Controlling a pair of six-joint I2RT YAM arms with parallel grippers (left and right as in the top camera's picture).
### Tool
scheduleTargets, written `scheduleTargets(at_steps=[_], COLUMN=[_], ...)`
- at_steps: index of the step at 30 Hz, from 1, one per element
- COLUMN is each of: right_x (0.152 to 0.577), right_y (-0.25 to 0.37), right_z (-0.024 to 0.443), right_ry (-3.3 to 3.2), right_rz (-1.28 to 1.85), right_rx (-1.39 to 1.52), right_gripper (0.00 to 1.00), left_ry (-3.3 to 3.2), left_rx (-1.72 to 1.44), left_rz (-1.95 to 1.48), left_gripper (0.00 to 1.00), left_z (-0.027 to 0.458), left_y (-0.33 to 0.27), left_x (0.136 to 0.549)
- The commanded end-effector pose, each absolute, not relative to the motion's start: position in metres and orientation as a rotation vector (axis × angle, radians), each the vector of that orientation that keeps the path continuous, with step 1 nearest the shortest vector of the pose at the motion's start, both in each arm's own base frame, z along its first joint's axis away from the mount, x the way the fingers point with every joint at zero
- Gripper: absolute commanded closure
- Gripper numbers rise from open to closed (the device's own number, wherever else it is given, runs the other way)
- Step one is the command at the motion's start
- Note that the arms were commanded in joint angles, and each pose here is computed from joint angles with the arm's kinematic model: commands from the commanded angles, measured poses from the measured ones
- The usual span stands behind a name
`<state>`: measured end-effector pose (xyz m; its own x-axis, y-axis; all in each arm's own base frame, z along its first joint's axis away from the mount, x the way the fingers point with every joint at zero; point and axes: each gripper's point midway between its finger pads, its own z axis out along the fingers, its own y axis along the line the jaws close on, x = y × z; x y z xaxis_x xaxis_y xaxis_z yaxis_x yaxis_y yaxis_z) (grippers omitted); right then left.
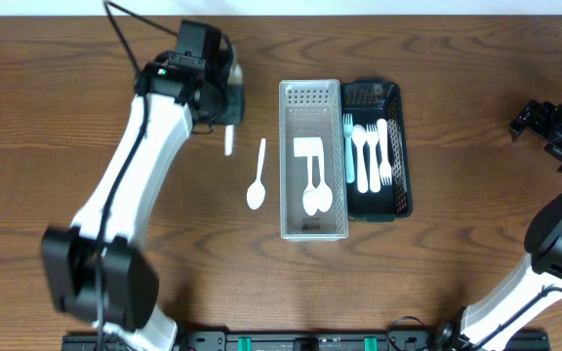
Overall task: Pack container
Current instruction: 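Carry the spoon right and drop it into the grey basket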
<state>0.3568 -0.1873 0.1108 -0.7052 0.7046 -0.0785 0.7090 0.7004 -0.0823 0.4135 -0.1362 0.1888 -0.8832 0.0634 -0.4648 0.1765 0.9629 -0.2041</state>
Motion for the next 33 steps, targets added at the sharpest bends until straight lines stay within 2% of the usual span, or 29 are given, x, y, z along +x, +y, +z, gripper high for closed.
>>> scheduleTargets(at_steps=[1,10,11,13,15,18,22,25,29,33], right_x=[0.358,0.358,0.358,0.358,0.358,0.358,0.358,0.358,0.358,0.358], right_y=[-0.185,-0.185,-0.185,-0.185,-0.185,-0.185,-0.185,-0.185,-0.185,-0.185], right_z=[0.113,0.113,0.113,0.113,0.113,0.113,0.113,0.113,0.113,0.113], right_ry=[2.863,2.863,2.863,2.863,2.863,2.863,2.863,2.863,2.863,2.863], right_rz=[-0.170,-0.170,-0.170,-0.170,-0.170,-0.170,-0.170,-0.170,-0.170,-0.170], right_rx=[1.161,1.161,1.161,1.161,1.161,1.161,1.161,1.161,1.161,1.161], right_gripper=[0.01,0.01,0.01,0.01,0.01,0.01,0.01,0.01,0.01,0.01], left_ry=[2.637,2.697,2.695,2.689,2.684,2.669,2.621,2.578,2.617,2.726], left_rx=[0.110,0.221,0.235,0.256,0.260,0.256,0.267,0.262,0.128,0.079], left_rz=[-0.503,-0.673,-0.677,-0.684,-0.687,-0.692,-0.690,-0.596,-0.401,-0.221], left_gripper=[0.88,0.88,0.76,0.59,0.55,0.38,0.27,0.14,0.13,0.13], left_z=[0.208,0.200,0.199,0.199,0.200,0.202,0.207,0.209,0.203,0.186], left_y=[-0.175,-0.260,-0.264,-0.270,-0.272,-0.272,-0.268,-0.245,-0.181,-0.121], left_x=[0.395,0.352,0.351,0.349,0.349,0.353,0.365,0.384,0.400,0.392])
